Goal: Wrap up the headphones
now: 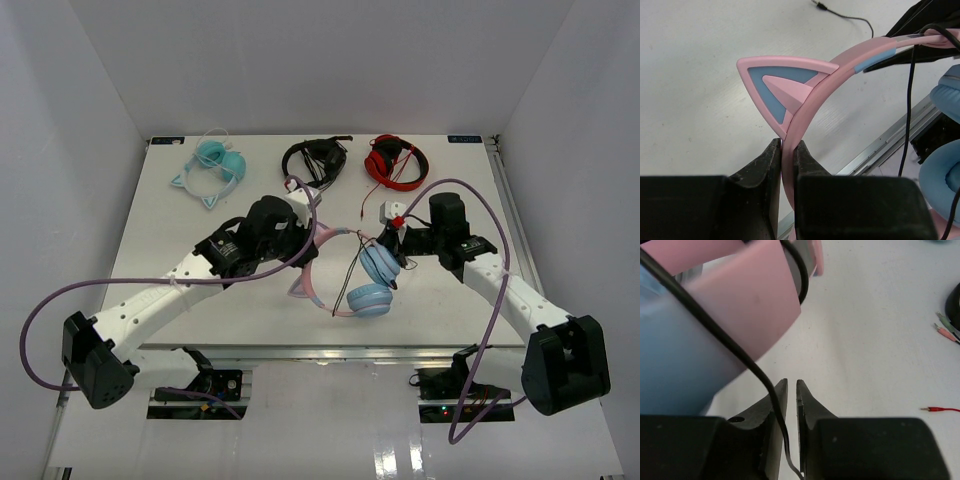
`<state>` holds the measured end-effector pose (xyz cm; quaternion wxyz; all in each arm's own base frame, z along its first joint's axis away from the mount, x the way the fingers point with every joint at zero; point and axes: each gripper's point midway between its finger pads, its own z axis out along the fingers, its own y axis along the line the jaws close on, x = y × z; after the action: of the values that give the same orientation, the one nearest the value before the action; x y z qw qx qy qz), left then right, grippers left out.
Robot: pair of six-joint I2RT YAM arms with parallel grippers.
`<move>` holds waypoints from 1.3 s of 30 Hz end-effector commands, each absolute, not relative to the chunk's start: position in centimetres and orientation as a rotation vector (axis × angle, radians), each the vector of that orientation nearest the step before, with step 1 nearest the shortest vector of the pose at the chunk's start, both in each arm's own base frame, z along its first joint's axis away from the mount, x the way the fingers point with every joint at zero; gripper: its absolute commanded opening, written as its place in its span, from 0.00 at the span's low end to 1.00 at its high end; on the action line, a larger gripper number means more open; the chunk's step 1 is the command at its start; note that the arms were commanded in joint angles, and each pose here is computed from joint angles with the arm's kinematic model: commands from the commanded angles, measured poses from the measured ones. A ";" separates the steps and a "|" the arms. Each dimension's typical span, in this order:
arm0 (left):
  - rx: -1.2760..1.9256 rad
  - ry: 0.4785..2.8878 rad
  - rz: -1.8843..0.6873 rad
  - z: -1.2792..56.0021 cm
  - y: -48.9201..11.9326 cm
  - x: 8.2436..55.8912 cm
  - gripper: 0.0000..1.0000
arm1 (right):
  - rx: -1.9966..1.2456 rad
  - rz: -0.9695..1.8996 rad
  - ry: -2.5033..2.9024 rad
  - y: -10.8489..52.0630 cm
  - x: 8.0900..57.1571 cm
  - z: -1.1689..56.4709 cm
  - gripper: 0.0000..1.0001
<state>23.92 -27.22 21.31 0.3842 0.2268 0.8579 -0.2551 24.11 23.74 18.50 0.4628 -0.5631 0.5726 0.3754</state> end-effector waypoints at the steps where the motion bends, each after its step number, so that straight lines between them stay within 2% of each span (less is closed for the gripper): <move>1: 0.515 2.034 -0.713 28.4 -27.9 24.9 0.00 | -1.363 1.086 1.318 24.9 22.4 19.9 0.29; 4: 0.523 2.031 -0.725 29.7 -28.3 25.0 0.00 | -1.348 1.135 1.312 25.2 22.4 19.7 0.42; 7: 0.522 2.014 -0.752 31.2 -28.7 24.9 0.00 | -1.340 1.182 1.312 25.6 22.6 19.4 0.47; 16: 0.362 1.922 -0.740 37.2 -27.3 25.9 0.00 | -1.329 1.272 1.327 25.9 22.9 18.0 0.49; 26: 0.165 1.879 -0.701 39.5 -25.1 26.7 0.00 | -1.384 1.289 1.265 25.7 22.2 17.7 0.54; 34: 0.123 1.830 -0.734 41.3 -24.4 26.3 0.00 | -1.391 1.282 1.256 25.4 22.4 17.6 0.57; 39: 0.137 1.826 -0.740 41.3 -24.3 25.9 0.00 | -1.379 1.281 1.266 24.7 23.1 17.4 0.62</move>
<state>26.55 -24.82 36.08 0.5055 0.0878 0.8179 -0.2605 22.45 25.14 16.75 0.4151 -0.5450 0.5204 0.5097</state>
